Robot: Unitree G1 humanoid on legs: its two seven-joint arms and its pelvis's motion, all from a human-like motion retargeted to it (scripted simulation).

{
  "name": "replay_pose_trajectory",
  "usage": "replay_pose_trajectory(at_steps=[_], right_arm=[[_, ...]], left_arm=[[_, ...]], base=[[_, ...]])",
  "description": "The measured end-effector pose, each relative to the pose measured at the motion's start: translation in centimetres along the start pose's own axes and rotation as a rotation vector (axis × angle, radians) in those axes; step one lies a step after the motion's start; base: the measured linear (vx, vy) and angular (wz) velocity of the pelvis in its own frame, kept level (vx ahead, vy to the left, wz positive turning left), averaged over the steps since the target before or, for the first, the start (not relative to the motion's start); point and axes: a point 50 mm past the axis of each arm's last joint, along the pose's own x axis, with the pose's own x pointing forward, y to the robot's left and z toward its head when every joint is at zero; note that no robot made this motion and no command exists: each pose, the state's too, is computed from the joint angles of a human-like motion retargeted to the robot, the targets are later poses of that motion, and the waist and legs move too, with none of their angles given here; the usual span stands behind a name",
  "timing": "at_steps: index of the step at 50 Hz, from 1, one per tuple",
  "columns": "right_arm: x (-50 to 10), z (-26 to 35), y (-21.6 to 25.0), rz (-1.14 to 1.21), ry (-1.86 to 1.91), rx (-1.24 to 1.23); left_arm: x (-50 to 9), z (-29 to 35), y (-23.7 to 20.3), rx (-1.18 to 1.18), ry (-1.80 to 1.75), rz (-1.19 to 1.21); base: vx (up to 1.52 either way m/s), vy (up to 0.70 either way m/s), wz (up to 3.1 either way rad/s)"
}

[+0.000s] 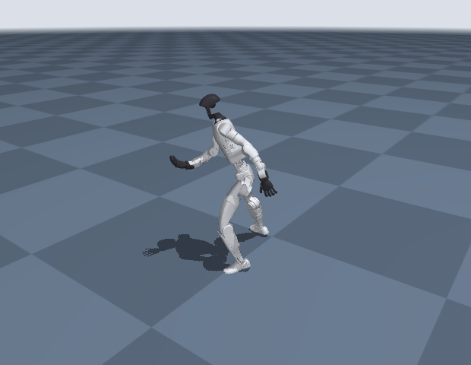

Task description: Kungfu

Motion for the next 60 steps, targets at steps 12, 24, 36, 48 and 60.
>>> replay_pose_trajectory(at_steps=[12,24,36,48,60], right_arm=[[5.0,7.9,5.1,0.242,-0.224,-0.214],[6.0,10.6,9.5,0.412,-0.282,-0.545],[4.3,15.8,13.5,0.477,-0.508,-0.88],[-4.3,29.5,19.6,0.278,-0.965,-1.381],[-11.0,27.9,32.3,0.535,-1.482,-1.839]], left_arm=[[-1.7,-5.1,-0.8,-0.206,0.204,0.066],[-4.7,-9.7,0.0,-0.101,0.411,0.075],[-7.4,-13.2,-2.6,-0.435,0.583,0.074],[1.0,26.4,4.6,-0.304,-0.623,-0.086],[-19.4,49.2,1.0,-0.432,-1.782,-0.91]], base=[[-0.01,-0.09,0.22],[-0.16,-0.3,-0.37],[-0.12,-0.57,-0.76],[-0.13,-0.58,0.3],[0.0,-0.24,-0.44]])
